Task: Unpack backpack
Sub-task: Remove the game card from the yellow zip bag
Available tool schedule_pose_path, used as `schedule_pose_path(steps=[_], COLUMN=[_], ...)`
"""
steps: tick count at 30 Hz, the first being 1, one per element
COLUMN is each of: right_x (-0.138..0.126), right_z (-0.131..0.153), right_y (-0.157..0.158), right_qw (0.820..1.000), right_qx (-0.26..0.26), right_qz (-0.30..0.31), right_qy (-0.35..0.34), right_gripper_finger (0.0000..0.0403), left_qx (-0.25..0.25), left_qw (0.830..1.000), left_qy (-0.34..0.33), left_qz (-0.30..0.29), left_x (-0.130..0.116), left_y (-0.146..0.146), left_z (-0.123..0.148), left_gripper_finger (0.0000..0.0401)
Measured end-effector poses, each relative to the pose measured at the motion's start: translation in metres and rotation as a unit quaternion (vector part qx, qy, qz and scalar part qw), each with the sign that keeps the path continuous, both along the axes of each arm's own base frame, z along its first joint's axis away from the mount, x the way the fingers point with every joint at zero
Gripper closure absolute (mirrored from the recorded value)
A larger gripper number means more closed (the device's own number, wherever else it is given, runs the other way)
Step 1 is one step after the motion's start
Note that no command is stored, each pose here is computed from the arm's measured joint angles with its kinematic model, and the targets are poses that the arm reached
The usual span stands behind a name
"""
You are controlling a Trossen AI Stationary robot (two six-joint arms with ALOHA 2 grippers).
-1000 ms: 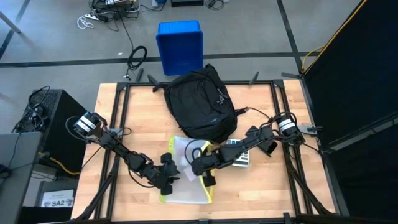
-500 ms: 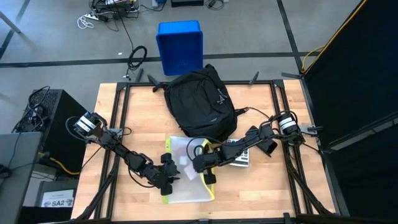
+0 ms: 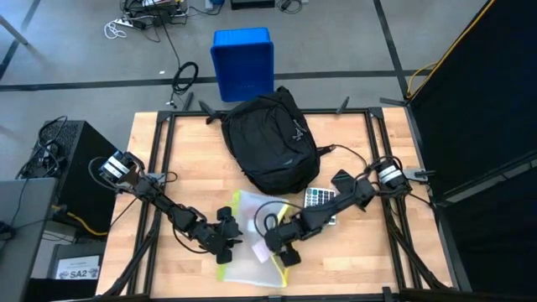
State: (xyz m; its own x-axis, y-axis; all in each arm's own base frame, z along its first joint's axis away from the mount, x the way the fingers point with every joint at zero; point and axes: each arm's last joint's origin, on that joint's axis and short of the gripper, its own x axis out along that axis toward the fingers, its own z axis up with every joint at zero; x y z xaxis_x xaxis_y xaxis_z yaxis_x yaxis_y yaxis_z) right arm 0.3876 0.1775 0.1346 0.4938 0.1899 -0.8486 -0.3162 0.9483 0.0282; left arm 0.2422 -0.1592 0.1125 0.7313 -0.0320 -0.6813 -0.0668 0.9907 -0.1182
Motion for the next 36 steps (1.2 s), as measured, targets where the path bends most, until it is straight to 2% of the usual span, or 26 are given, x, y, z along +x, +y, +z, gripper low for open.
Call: schedule_pose_path(steps=[6,14,21,30,36], right_x=[-0.001,0.006,0.012,0.018,0.023], right_z=[0.003,0.004,0.013,0.031,0.033], right_y=[0.006,-0.001,0.001,0.014,0.006], right_qw=[1.000,0.998,0.998,0.996,0.996], right_qx=[-0.027,-0.048,-0.043,-0.001,-0.002], right_qz=[-0.005,0.008,0.008,0.036,0.037], right_qy=[-0.015,-0.041,-0.055,-0.076,-0.086], right_gripper_finger=[0.0039,0.0038,0.0040,0.0033,0.0042], left_qx=[0.001,0.001,0.001,0.000,-0.001], left_qw=[1.000,1.000,1.000,1.000,1.000], left_qy=[-0.001,-0.001,-0.001,-0.002,-0.003], left_qz=[0.001,0.001,0.001,0.001,0.001], left_x=[0.000,0.000,0.000,0.000,0.000], left_y=[0.000,0.000,0.000,0.000,0.000], left_z=[0.000,0.000,0.000,0.000,0.000], left_gripper_finger=[0.0305,0.0305,0.0305,0.0305,0.0305])
